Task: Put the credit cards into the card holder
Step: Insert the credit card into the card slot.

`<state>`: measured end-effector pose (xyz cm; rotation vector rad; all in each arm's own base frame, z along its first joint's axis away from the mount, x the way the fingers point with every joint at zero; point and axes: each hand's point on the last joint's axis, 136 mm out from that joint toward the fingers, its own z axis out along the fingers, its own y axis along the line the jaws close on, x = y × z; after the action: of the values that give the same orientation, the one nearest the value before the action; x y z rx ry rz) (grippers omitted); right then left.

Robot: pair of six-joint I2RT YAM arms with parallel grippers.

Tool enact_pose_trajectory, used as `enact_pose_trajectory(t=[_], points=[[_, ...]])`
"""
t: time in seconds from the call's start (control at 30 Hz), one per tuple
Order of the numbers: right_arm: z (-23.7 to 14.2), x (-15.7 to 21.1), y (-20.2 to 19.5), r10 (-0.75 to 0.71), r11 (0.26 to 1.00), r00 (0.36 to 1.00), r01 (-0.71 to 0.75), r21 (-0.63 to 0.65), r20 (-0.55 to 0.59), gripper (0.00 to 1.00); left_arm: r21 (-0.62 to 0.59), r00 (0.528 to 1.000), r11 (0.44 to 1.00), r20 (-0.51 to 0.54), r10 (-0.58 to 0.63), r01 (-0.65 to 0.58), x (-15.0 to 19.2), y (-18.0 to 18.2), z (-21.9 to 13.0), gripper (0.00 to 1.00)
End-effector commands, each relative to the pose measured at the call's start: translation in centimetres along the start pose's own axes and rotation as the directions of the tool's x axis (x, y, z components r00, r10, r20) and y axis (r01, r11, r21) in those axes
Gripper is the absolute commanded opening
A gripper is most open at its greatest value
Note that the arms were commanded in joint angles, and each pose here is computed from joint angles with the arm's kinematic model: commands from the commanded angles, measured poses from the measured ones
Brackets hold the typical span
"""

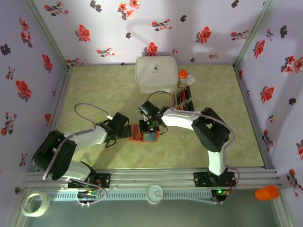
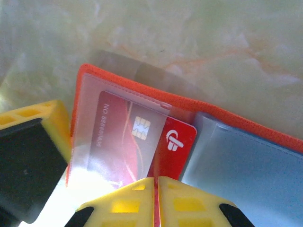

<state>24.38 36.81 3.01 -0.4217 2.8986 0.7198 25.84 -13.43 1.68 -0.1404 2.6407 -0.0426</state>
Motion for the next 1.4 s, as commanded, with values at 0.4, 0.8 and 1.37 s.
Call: enact_pose_trajectory(t=[0.4, 0.8, 1.37], points=[[1.8, 0.1, 1.2, -0.007, 1.0, 0.999, 0.007, -0.012, -0.037, 0.1, 0.013, 0.998, 1.0, -0.058, 0.009, -0.009, 2.2, 0.3, 1.8, 1.0], [-1.4, -0.2, 0.8, -0.025, 0.999, 0.999, 0.024, 0.034, 0.029, 0.11, 0.011, 0.998, 1.0, -0.059, 0.004, -0.004, 2.6, 0.5, 2.0, 1.0], [0.5, 0.9, 0.2, 0.0, 1.0, 1.0, 0.0, 0.028, -0.016, 0.08, 0.0, 0.998, 1.0, -0.07, 0.005, -0.005, 3.1, 0.8, 2.5, 1.0]])
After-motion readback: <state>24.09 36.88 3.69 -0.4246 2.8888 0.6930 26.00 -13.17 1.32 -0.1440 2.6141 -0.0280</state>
